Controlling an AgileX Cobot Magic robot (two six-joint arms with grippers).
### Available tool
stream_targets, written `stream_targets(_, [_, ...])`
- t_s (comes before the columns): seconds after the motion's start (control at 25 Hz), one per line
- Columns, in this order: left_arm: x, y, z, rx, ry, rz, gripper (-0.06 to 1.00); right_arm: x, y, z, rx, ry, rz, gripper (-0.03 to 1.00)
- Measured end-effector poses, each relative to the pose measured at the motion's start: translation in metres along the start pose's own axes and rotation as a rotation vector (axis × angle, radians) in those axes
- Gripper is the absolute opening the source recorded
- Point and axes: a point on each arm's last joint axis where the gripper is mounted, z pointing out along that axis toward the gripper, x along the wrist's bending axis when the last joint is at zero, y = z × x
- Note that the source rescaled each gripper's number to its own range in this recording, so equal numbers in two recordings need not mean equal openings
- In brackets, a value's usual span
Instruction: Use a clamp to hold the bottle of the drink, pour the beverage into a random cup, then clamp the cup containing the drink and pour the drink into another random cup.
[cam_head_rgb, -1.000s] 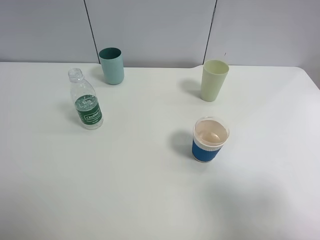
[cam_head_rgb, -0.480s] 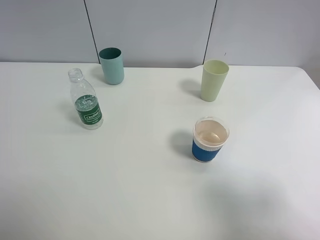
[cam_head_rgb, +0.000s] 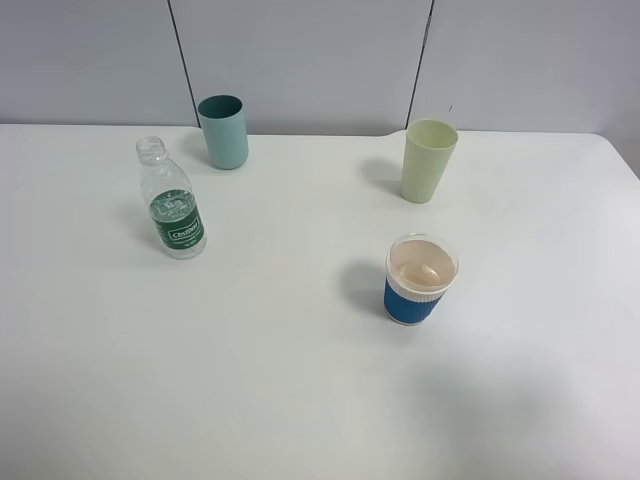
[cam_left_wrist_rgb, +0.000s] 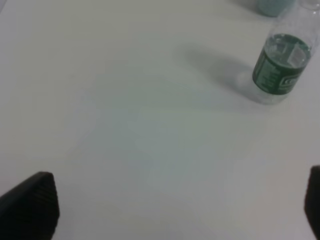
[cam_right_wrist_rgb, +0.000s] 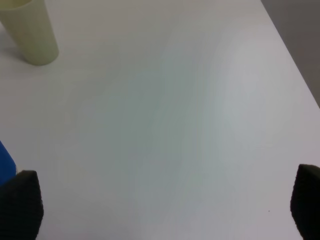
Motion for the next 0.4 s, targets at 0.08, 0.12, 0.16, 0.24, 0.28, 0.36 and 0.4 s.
stream_targets(0.08, [0.0000,0.0000,0.0000,0.000,0.000,0.000,1.00,0.0000,0.0000,0.0000,0.000,0.000,0.000,1.00])
stream_targets(0.12, [0.0000,0.0000,0.0000,0.000,0.000,0.000,1.00,0.0000,0.0000,0.0000,0.000,0.000,0.000,1.00])
stream_targets(0.16, [0.0000,0.0000,0.0000,0.000,0.000,0.000,1.00,0.0000,0.0000,0.0000,0.000,0.000,0.000,1.00])
stream_targets(0.24, [0.0000,0.0000,0.0000,0.000,0.000,0.000,1.00,0.0000,0.0000,0.0000,0.000,0.000,0.000,1.00])
stream_targets(0.28, [0.0000,0.0000,0.0000,0.000,0.000,0.000,1.00,0.0000,0.0000,0.0000,0.000,0.000,0.000,1.00])
stream_targets(0.36, [0.0000,0.0000,0.0000,0.000,0.000,0.000,1.00,0.0000,0.0000,0.0000,0.000,0.000,0.000,1.00])
stream_targets(0.4, [0.0000,0.0000,0.0000,0.000,0.000,0.000,1.00,0.0000,0.0000,0.0000,0.000,0.000,0.000,1.00])
